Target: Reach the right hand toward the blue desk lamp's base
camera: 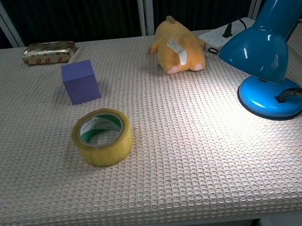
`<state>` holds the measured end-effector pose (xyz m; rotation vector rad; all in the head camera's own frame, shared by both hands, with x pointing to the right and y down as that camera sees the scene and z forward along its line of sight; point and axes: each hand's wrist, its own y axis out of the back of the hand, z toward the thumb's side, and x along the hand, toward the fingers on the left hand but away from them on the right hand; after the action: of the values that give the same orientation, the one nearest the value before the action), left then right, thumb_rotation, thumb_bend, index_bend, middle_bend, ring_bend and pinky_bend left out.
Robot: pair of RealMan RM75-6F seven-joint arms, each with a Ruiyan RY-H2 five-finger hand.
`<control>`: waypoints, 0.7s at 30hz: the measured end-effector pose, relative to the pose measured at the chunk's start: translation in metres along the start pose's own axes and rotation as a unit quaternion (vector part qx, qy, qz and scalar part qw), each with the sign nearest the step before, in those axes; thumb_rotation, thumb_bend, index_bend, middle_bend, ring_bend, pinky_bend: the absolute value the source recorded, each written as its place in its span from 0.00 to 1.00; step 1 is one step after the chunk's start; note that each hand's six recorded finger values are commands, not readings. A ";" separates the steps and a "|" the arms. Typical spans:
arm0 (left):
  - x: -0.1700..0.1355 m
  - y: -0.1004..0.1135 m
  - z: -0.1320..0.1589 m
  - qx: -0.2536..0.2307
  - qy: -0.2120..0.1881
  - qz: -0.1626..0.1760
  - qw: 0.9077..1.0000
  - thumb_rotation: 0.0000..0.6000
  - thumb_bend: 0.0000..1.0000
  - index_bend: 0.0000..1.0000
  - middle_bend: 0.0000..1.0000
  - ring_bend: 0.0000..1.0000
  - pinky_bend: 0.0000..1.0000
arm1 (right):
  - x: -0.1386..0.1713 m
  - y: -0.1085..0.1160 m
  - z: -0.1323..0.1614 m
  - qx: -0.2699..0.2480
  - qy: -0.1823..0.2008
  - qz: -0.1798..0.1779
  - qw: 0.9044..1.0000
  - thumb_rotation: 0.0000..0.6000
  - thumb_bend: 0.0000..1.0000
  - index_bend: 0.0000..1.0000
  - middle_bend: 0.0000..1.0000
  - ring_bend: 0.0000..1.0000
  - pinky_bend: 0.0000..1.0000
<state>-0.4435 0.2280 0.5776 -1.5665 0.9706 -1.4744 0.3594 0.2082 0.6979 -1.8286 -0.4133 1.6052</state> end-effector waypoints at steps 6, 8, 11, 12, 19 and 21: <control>0.000 0.001 -0.001 -0.001 0.001 0.002 1.000 1.00 0.10 0.05 0.01 0.00 0.00 | -0.002 -0.003 0.000 0.005 -0.005 0.005 1.000 1.00 0.46 0.00 0.93 0.99 0.97; 0.000 0.001 -0.001 -0.002 0.000 0.003 1.000 1.00 0.10 0.05 0.01 0.00 0.00 | -0.002 -0.004 0.000 0.006 -0.006 0.009 1.000 1.00 0.46 0.00 0.93 0.99 0.97; 0.000 0.001 -0.001 -0.001 0.001 0.002 1.000 1.00 0.10 0.05 0.01 0.00 0.00 | -0.004 -0.006 0.000 0.005 -0.007 0.014 1.000 1.00 0.47 0.00 0.93 0.99 0.97; 0.000 0.001 -0.001 0.000 0.001 0.002 1.000 1.00 0.10 0.05 0.01 0.00 0.00 | -0.004 -0.007 0.000 0.004 -0.008 0.016 1.000 1.00 0.47 0.00 0.93 0.99 0.97; 0.000 0.002 0.001 0.003 0.001 0.002 1.000 1.00 0.10 0.05 0.01 0.00 0.00 | -0.008 -0.001 0.001 0.001 -0.003 0.010 1.000 1.00 0.47 0.00 0.93 0.99 0.97; 0.000 0.003 0.002 0.003 0.001 0.003 1.000 1.00 0.10 0.05 0.01 0.00 0.00 | -0.007 0.003 0.002 0.002 -0.002 0.002 1.000 1.00 0.46 0.00 0.93 0.99 0.97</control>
<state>-0.4418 0.2269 0.5753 -1.5564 0.9702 -1.4725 0.3559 0.2019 0.7010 -1.8244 -0.4081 1.6111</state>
